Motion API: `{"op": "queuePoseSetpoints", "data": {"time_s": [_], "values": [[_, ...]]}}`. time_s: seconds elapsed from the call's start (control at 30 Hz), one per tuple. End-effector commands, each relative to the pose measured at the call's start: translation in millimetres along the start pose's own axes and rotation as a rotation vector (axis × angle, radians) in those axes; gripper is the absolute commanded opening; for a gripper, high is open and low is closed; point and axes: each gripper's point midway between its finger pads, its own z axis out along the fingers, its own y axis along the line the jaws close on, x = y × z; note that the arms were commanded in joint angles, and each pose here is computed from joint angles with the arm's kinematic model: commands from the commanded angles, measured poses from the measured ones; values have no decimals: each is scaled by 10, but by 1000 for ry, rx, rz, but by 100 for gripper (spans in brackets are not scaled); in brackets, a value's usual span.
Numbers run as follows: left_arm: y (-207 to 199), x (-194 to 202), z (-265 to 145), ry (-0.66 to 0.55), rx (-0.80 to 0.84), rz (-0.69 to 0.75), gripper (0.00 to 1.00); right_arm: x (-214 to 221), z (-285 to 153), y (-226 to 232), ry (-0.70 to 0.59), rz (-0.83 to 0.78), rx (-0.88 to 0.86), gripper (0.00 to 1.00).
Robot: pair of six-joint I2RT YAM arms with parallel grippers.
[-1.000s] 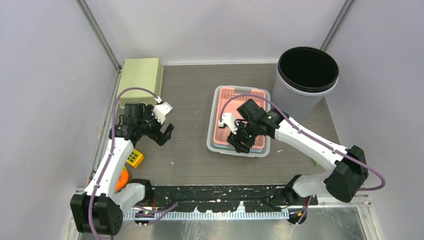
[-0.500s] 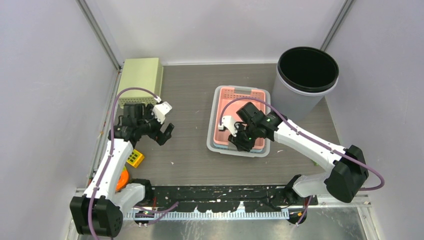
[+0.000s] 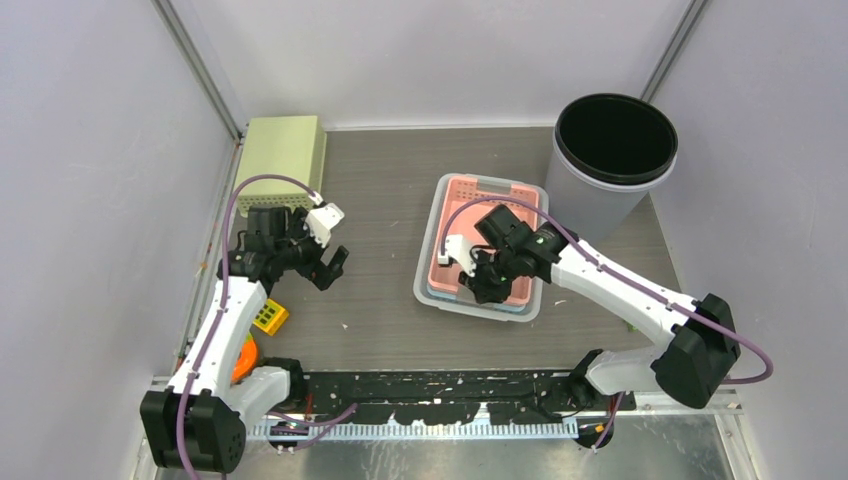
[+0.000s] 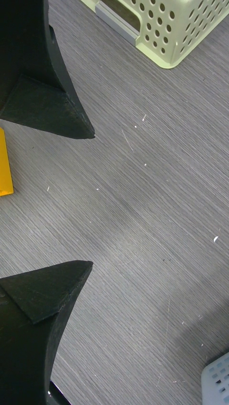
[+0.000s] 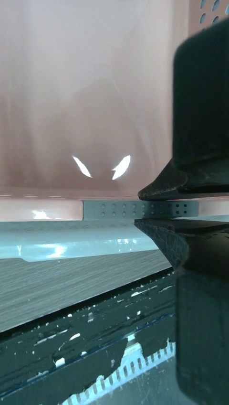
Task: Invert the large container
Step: Pick up the container from the container.
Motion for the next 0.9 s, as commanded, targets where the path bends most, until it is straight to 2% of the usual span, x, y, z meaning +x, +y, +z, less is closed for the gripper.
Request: {"op": "queuePoseSetpoints", "data": {"time_s": [0.0,0.6,0.87], "values": [[-5,-72,15,-35,9,10,100,-183,-279,146,-81,-32,-35,1],[-10,-66,15,-33,11,9,100,-134,-615,306,-116,-99,-29,1],[-10,-61,18,-35,11,8,100,63,-755,353,-74,-124,3,1]]}}
